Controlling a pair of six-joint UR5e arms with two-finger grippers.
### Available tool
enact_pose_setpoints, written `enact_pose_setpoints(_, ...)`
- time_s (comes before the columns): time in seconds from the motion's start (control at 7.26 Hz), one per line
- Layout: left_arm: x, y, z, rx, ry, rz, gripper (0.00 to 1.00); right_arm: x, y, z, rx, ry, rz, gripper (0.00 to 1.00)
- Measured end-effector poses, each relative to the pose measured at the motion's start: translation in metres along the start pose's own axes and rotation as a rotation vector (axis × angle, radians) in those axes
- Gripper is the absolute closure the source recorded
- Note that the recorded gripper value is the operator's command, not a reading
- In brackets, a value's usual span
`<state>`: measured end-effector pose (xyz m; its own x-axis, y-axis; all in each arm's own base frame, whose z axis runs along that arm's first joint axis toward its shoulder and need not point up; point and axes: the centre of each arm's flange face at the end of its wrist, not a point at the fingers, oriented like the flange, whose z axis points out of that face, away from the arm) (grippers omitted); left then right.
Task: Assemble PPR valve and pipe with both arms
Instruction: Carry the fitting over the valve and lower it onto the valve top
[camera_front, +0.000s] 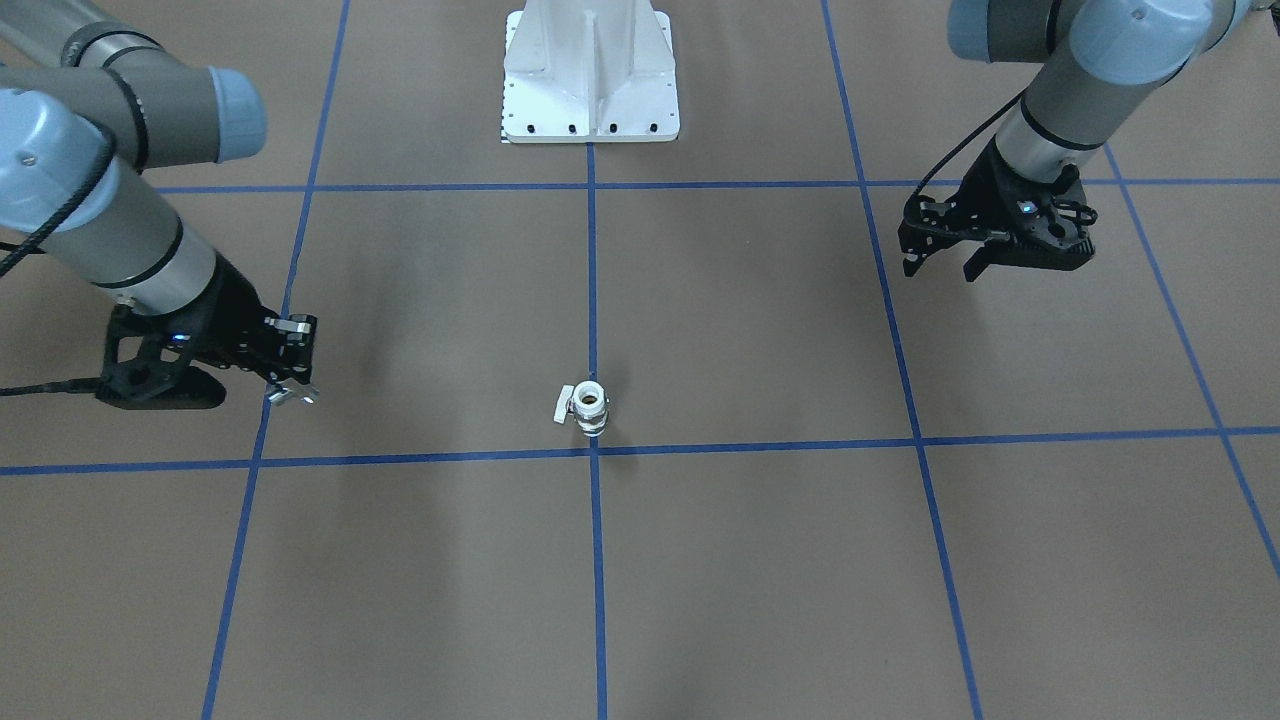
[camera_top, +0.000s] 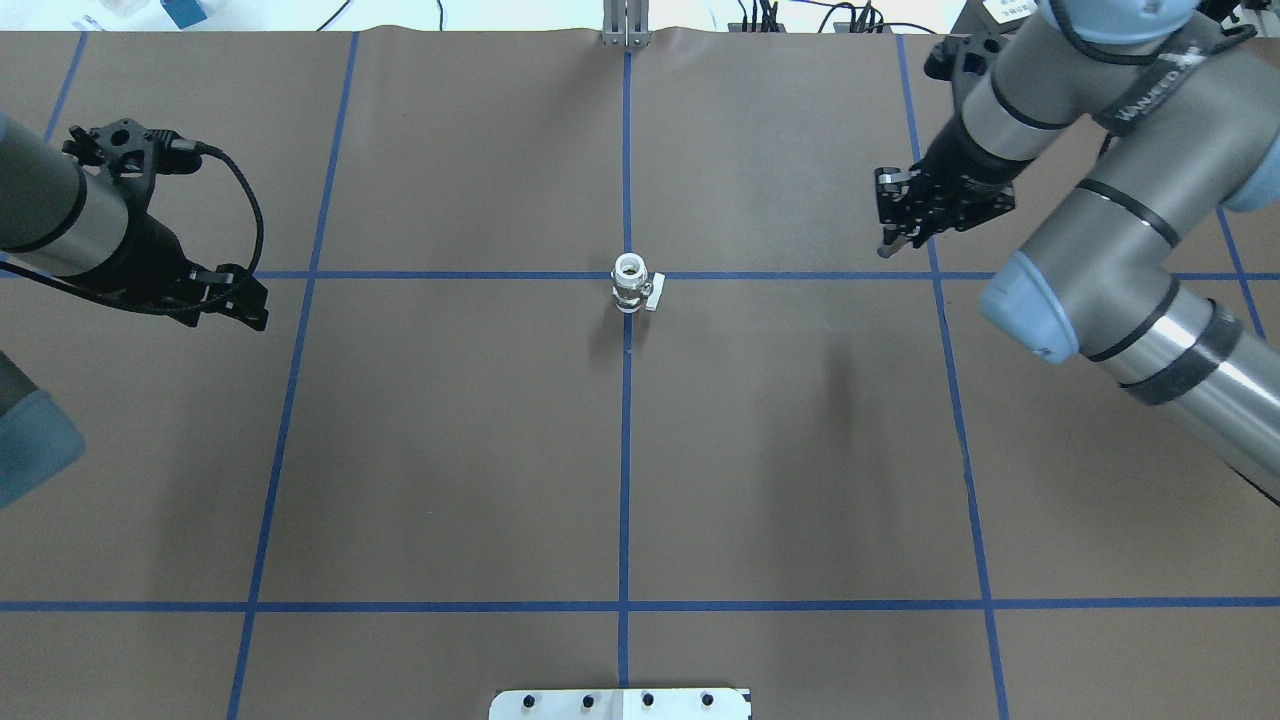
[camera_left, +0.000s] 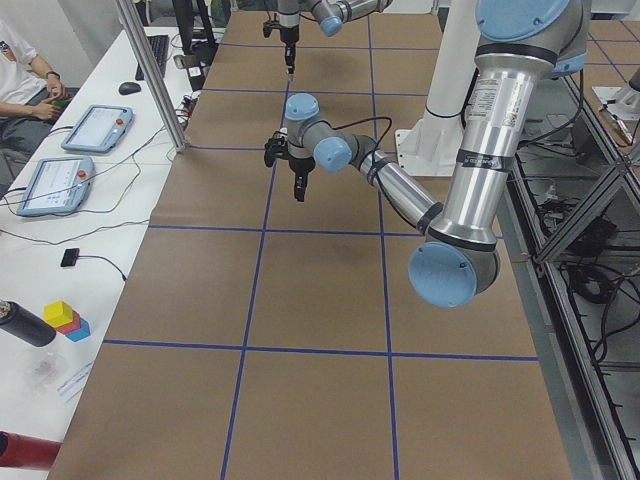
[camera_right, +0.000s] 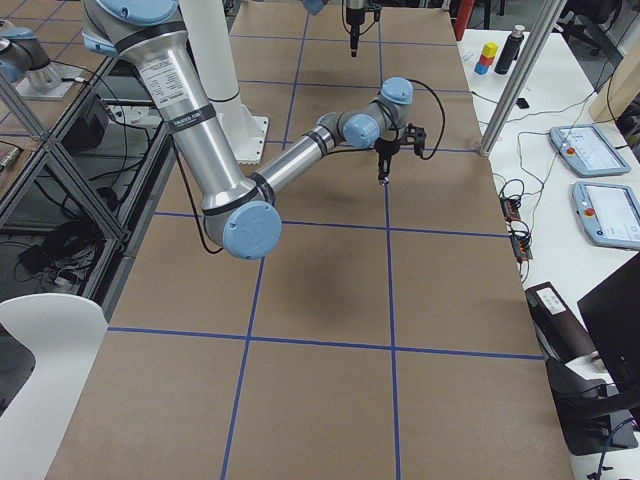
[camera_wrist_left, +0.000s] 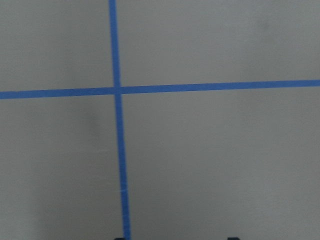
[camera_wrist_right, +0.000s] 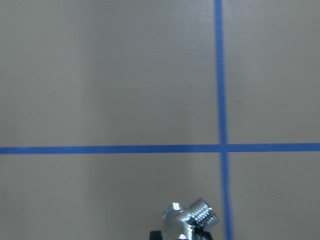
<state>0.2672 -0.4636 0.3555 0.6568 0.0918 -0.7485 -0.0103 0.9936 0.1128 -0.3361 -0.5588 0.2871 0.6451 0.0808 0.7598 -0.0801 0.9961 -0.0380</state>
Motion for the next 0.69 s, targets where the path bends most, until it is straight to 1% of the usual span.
enact_pose_setpoints(0.41,-0.060,0.006,0.002,-0.011,-0.056,0.069,0.25,-0.134,0.035,-0.009,0.015,-0.061,0.095,1.00)
enact_pose_setpoints(0.55,-0.067,0.007,0.003,-0.015,-0.063,0.076,0.25,-0.171,0.039,-0.007,0.017,-0.066,0.118,1.00)
enact_pose_setpoints(0.69,-0.070,0.007,0.004,-0.017,-0.067,0.077,0.25,-0.204,0.036,0.000,0.022,-0.054,0.138,1.00)
